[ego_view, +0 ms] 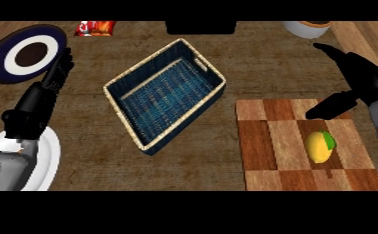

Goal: Pick the lemon from the cutting board and place it in the basket

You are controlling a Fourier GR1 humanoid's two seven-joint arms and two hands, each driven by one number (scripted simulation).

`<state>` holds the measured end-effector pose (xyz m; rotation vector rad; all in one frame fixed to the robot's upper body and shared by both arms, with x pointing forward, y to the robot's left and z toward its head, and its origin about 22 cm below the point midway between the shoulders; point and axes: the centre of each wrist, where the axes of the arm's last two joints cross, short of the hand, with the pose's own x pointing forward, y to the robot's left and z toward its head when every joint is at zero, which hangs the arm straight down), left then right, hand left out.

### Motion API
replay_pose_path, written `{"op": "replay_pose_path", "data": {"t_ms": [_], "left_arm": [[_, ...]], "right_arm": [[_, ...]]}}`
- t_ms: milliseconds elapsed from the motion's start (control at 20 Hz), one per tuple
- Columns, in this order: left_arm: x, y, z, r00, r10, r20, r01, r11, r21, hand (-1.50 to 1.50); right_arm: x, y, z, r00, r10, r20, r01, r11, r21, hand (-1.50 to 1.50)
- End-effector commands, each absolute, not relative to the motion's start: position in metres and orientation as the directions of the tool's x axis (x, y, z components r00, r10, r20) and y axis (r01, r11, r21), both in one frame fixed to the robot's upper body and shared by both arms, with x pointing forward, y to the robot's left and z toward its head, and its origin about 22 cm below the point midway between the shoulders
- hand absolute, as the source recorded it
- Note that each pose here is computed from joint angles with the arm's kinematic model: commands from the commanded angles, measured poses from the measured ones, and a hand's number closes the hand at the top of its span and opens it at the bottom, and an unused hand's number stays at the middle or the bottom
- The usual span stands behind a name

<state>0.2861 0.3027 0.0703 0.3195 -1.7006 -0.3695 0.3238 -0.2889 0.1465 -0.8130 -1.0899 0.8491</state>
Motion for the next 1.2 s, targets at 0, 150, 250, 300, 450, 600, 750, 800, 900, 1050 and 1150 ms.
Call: {"op": "replay_pose_path", "data": {"t_ms": [0, 150, 250, 300, 450, 600, 750, 800, 900, 1050, 1150], "left_arm": [[0.292, 0.296, 0.077, -0.164, -0.405, 0.900, 0.000, 0.912, 0.410, 0.00], [0.282, 0.293, 0.072, -0.169, -0.405, 0.898, -0.004, 0.912, 0.411, 0.00], [0.278, 0.296, 0.071, -0.165, -0.397, 0.903, 0.002, 0.915, 0.403, 0.00], [0.285, 0.301, 0.072, -0.180, -0.396, 0.900, 0.003, 0.915, 0.403, 0.00], [0.284, 0.283, 0.058, -0.168, -0.388, 0.906, 0.004, 0.919, 0.394, 0.00], [0.288, 0.305, 0.067, -0.178, -0.403, 0.898, 0.019, 0.911, 0.413, 0.00], [0.287, 0.303, 0.061, -0.187, -0.407, 0.894, 0.011, 0.909, 0.416, 0.00], [0.295, 0.293, 0.090, -0.178, -0.408, 0.895, -0.014, 0.911, 0.412, 0.00], [0.281, 0.280, 0.070, -0.190, -0.387, 0.902, 0.013, 0.918, 0.397, 0.00], [0.293, 0.283, 0.085, -0.187, -0.400, 0.897, 0.016, 0.912, 0.410, 0.00], [0.286, 0.292, 0.077, -0.185, -0.403, 0.897, 0.021, 0.910, 0.413, 0.00]], "right_arm": [[0.321, -0.285, 0.194, 0.257, 0.939, 0.229, -0.400, 0.320, -0.859, -1.50], [0.317, -0.282, 0.221, 0.277, 0.943, 0.187, -0.479, 0.304, -0.824, -1.50], [0.313, -0.302, 0.216, 0.304, 0.937, 0.173, -0.536, 0.319, -0.782, -1.50], [0.307, -0.279, 0.231, 0.301, 0.940, 0.160, -0.538, 0.306, -0.786, -1.50], [0.304, -0.293, 0.219, 0.341, 0.927, 0.158, -0.548, 0.332, -0.768, -1.50], [0.314, -0.318, 0.227, 0.349, 0.923, 0.164, -0.556, 0.344, -0.756, -1.50], [0.314, -0.294, 0.207, 0.335, 0.931, 0.145, -0.564, 0.321, -0.760, -1.50], [0.311, -0.301, 0.203, 0.339, 0.928, 0.157, -0.578, 0.337, -0.744, -1.50], [0.316, -0.309, 0.181, 0.323, 0.936, 0.140, -0.596, 0.317, -0.738, -1.50], [0.311, -0.300, 0.168, 0.341, 0.936, 0.087, -0.633, 0.297, -0.715, -1.50], [0.309, -0.305, 0.165, 0.336, 0.940, 0.055, -0.662, 0.277, -0.696, -1.50]]}}
